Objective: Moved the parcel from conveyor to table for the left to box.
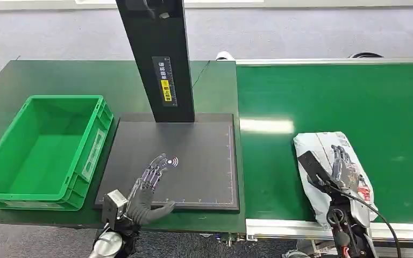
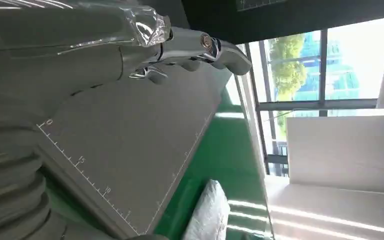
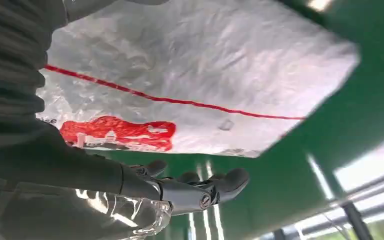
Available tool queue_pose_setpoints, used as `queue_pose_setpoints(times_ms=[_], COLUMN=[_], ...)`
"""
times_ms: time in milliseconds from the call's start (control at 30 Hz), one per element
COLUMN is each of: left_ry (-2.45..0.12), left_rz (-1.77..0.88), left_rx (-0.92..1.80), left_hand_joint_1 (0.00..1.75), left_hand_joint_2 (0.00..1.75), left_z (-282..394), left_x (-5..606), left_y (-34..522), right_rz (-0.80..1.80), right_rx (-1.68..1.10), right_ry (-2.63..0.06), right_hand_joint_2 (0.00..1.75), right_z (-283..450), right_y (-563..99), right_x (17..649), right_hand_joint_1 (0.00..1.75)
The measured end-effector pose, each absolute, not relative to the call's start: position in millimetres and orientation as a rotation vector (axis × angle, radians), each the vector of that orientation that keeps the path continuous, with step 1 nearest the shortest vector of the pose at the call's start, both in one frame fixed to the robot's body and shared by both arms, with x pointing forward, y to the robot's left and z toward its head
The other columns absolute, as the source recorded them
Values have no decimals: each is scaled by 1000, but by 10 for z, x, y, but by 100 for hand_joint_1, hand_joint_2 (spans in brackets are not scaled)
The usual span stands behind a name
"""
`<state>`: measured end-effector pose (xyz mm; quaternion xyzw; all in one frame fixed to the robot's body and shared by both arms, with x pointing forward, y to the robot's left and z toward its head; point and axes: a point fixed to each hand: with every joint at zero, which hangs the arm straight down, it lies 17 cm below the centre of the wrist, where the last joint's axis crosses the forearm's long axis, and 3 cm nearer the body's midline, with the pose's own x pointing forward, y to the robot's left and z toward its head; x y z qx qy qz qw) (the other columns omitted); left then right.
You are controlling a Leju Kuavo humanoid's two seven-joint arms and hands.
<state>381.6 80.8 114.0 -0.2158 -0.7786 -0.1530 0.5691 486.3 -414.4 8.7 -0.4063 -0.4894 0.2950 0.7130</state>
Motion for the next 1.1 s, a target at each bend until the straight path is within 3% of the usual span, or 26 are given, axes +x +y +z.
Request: queue_pose_setpoints(times_ms=[533, 567, 633, 1100], left_ry=[-1810, -1809, -1807, -1813], left_rz=[-353, -356, -357, -332], left_rx=[-478, -476, -472, -447], left_hand_joint_1=[0, 0, 0, 0], left_hand_joint_2=[175, 175, 175, 175], left_z=[1090, 1090, 1086, 1093], left_x=[3824, 3819, 3813, 3785], left_y=[822, 819, 816, 914], right_rz=[872, 880, 898, 924], right_rx=[-934, -929, -916, -810], right_ry=[-674, -669, -659, -794], right_hand_joint_2=[175, 175, 175, 175], right_z=[-519, -527, -549, -457], right_y=[-4390, -4376, -4344, -3997], right_x=[4629, 4632, 4633, 4829], right_hand_joint_1=[0, 143, 175, 175])
